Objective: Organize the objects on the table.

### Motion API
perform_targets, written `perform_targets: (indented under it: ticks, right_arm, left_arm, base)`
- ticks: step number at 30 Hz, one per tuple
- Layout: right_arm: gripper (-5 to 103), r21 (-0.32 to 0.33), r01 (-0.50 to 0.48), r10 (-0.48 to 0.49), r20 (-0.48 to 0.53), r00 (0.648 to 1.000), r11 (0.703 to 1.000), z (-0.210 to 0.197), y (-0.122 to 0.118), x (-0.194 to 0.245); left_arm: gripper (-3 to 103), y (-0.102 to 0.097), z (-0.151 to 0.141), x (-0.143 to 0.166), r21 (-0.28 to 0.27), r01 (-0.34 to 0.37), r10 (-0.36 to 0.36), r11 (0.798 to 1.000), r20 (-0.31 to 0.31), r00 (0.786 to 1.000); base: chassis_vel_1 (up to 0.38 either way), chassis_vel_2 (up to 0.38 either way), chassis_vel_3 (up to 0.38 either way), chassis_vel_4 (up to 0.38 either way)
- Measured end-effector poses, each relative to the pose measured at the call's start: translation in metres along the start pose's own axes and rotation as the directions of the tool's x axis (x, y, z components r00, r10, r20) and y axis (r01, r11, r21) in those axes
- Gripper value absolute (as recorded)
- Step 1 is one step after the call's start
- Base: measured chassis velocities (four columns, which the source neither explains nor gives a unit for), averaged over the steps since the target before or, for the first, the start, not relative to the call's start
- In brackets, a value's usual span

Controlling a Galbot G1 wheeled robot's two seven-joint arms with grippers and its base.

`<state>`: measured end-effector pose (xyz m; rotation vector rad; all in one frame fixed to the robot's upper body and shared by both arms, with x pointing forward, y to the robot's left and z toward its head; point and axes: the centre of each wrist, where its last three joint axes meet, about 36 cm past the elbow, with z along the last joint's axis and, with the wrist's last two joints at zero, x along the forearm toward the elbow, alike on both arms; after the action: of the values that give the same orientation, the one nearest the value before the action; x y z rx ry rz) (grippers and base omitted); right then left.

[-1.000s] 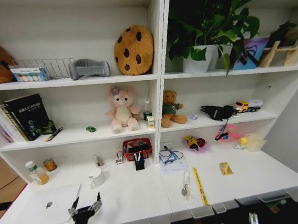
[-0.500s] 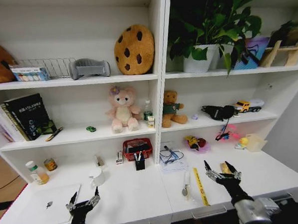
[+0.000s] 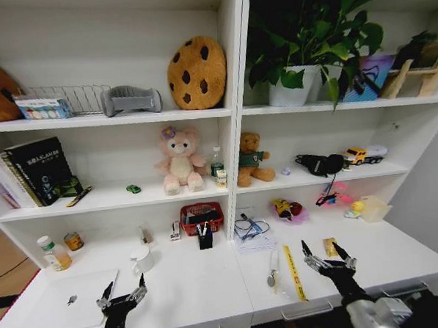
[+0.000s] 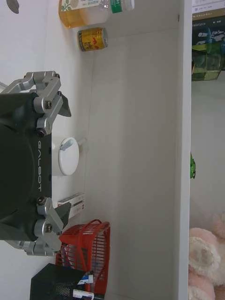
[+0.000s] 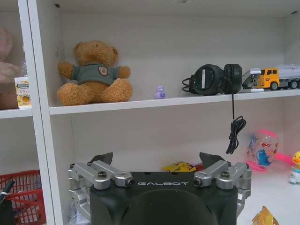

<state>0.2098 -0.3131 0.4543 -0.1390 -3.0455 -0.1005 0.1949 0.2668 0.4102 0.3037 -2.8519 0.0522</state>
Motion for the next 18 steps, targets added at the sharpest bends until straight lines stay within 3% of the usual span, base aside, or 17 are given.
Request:
perform_targets:
  ticks: [8, 18]
  right_arm:
    - [100, -0.011, -0.001, 0.001, -0.002, 1.000, 1.000, 0.0005, 0.0008, -0.0008]
    - [100, -0.019, 0.003, -0.004, -0.009, 1.000, 1.000, 0.0020, 0.0031, -0.0014]
  left_arm:
    - [100, -0.0002, 0.0020, 0.0000, -0.002, 0.000, 0.000, 1.000, -0.006, 1.000]
    - [100, -0.0009, 0.0035, 0.0004, -0.003, -0.003, 0.003, 1.000, -0.010, 1.000]
  base:
    - [-0.036, -0.023, 0.028, 0.039]
    - [-0.167, -0.171, 0.168, 0.184]
